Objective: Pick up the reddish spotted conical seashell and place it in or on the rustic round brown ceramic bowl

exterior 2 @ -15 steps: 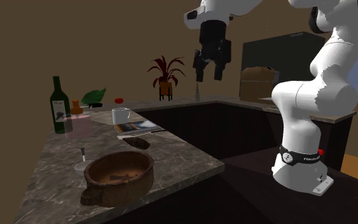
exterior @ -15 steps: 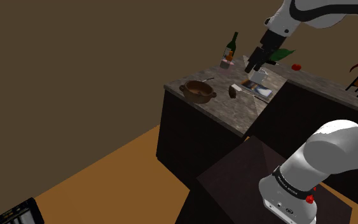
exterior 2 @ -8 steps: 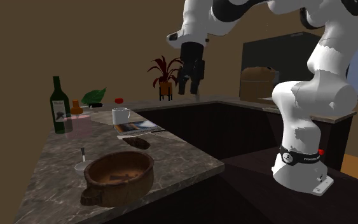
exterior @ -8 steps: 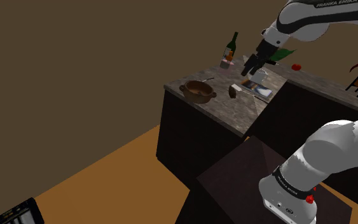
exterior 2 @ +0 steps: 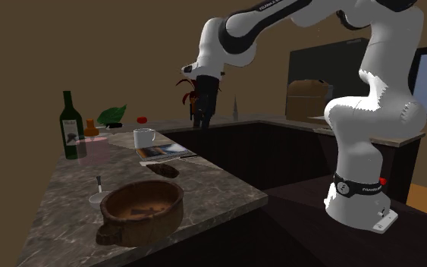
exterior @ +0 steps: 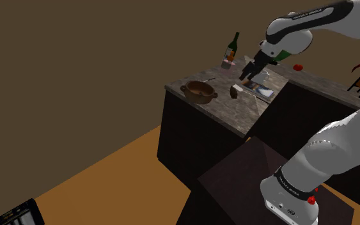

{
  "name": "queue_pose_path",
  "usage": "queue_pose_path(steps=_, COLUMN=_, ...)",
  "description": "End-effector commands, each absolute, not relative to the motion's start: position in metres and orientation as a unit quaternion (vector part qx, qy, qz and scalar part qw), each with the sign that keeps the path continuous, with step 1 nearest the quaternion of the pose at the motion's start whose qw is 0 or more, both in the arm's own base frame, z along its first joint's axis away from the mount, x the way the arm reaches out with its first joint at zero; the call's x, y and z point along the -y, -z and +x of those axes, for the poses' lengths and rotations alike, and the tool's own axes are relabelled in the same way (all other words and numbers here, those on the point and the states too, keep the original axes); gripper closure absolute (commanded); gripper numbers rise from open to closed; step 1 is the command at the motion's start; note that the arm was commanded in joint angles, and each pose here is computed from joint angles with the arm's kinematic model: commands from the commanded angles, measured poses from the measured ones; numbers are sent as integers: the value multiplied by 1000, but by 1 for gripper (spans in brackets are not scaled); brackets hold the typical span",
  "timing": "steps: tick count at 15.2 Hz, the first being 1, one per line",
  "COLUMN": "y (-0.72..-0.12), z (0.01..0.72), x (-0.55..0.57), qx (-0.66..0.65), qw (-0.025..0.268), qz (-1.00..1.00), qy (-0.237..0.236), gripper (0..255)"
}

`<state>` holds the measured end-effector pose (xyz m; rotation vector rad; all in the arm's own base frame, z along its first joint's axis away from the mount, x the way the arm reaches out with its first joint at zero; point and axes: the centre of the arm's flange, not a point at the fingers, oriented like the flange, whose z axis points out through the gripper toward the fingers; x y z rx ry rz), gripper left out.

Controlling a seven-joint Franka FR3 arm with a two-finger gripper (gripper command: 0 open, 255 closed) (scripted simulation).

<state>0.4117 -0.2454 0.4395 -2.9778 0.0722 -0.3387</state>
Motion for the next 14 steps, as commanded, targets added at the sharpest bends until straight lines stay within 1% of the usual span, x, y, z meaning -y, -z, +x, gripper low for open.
queue_pose_path(steps=1, y=-424, z=418, x=267, qx=-31, qw=75, qz=-990, qy=119, gripper=0)
queue_pose_path(steps=14, y=-325, z=464, x=396, qx=-73, qw=100, qz=-980, qy=157, gripper=0)
